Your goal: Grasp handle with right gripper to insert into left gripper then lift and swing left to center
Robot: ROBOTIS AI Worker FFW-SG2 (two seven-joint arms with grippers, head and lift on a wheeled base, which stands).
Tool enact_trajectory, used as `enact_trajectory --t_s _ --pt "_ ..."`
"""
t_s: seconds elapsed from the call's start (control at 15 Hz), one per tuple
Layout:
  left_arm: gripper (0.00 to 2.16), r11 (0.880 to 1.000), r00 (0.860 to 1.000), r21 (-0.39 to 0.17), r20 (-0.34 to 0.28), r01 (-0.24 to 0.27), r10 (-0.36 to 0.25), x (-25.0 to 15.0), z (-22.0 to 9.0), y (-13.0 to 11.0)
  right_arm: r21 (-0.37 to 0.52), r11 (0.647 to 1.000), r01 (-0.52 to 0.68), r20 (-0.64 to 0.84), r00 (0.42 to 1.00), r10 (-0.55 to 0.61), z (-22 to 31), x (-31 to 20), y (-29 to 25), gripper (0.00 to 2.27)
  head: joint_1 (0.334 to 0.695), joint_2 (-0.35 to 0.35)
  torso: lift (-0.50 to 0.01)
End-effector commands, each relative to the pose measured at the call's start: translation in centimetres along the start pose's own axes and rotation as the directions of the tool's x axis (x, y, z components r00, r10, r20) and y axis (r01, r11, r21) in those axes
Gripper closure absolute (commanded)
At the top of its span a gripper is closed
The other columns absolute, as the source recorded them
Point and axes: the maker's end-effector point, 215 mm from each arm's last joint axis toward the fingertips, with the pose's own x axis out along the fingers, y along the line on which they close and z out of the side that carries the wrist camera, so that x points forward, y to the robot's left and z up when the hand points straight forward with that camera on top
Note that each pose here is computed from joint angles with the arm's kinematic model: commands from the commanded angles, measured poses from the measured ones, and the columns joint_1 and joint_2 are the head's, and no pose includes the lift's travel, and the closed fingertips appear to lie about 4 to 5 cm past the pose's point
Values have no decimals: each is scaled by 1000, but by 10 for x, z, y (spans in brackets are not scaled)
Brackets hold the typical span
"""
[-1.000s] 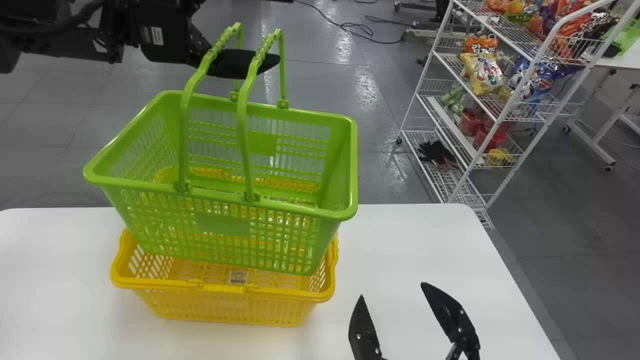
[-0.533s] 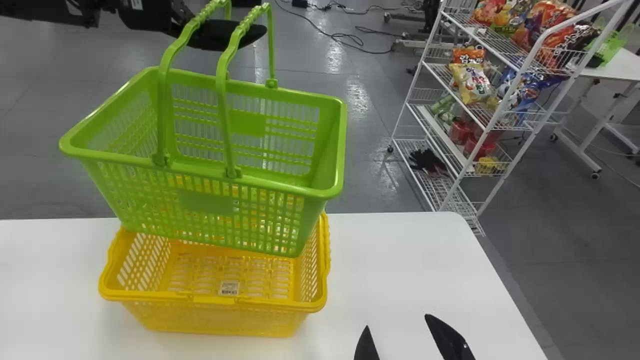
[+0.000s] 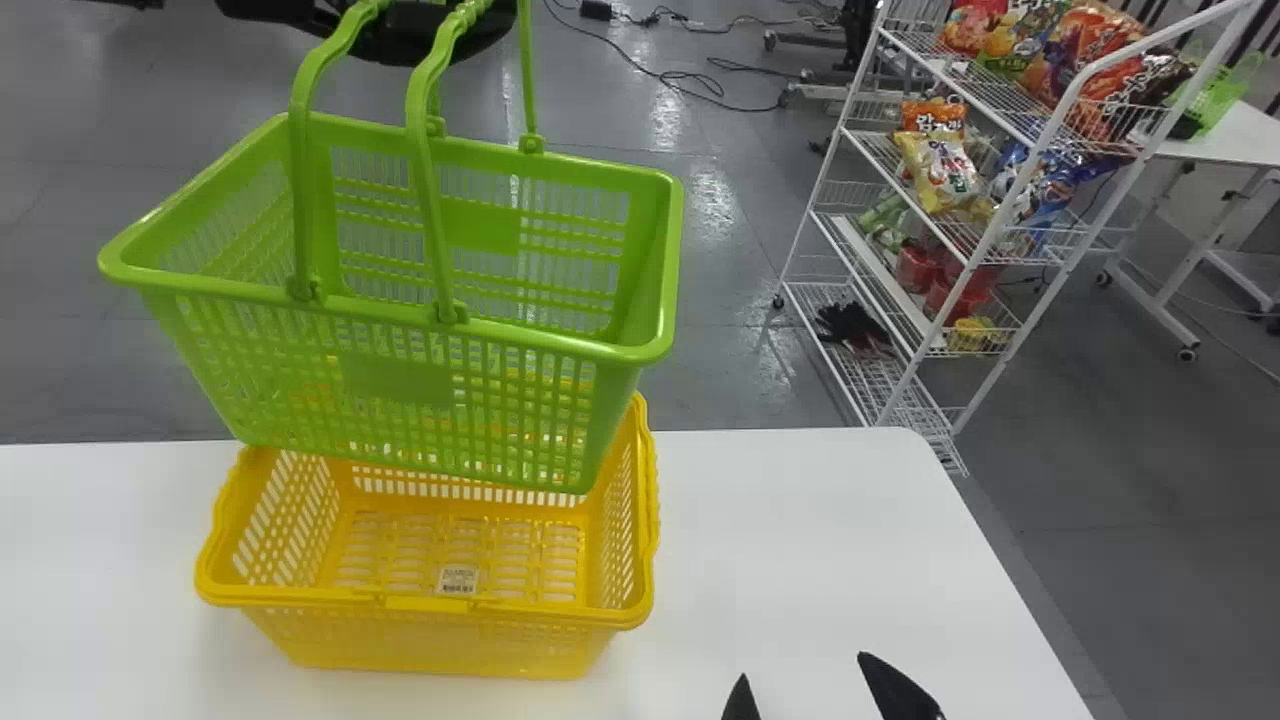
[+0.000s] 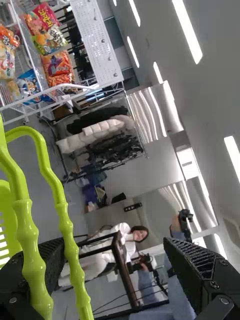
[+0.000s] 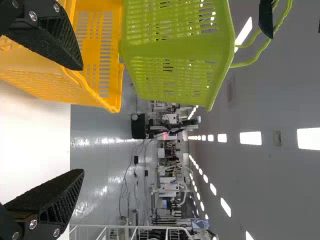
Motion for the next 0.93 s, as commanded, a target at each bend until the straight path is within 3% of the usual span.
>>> enact_trajectory --t_s 0.0,0.07,0.2,0.27,0.4,0.87 --pt "221 1000 1000 -1 8 3 -3 -4 4 -4 3 1000 3 -1 1000 -3 -2 -1 0 70 628 -210 -93" --pt "491 1000 1000 -3 9 8 -8 -5 5 -6 3 1000 3 -1 1000 -3 -2 -1 0 70 626 -209 -93" --pt "1585 1000 1000 -5 8 -1 1 -5 4 -3 5 1000 4 -2 1000 -4 -2 -2 0 70 624 -206 -93" --pt "1922 1000 1000 -3 6 -20 20 -4 4 0 5 1000 4 -2 1000 -4 -2 -2 0 70 624 -205 -93" --pt "2135 999 999 -5 4 -33 33 -2 3 3 5 1000 5 -7 1000 -5 -4 -2 0 70 626 -204 -93" --pt "2135 998 998 1 14 -62 62 -9 6 7 9 1000 22 -4 1000 -22 -5 -4 -8 70 634 -211 -93"
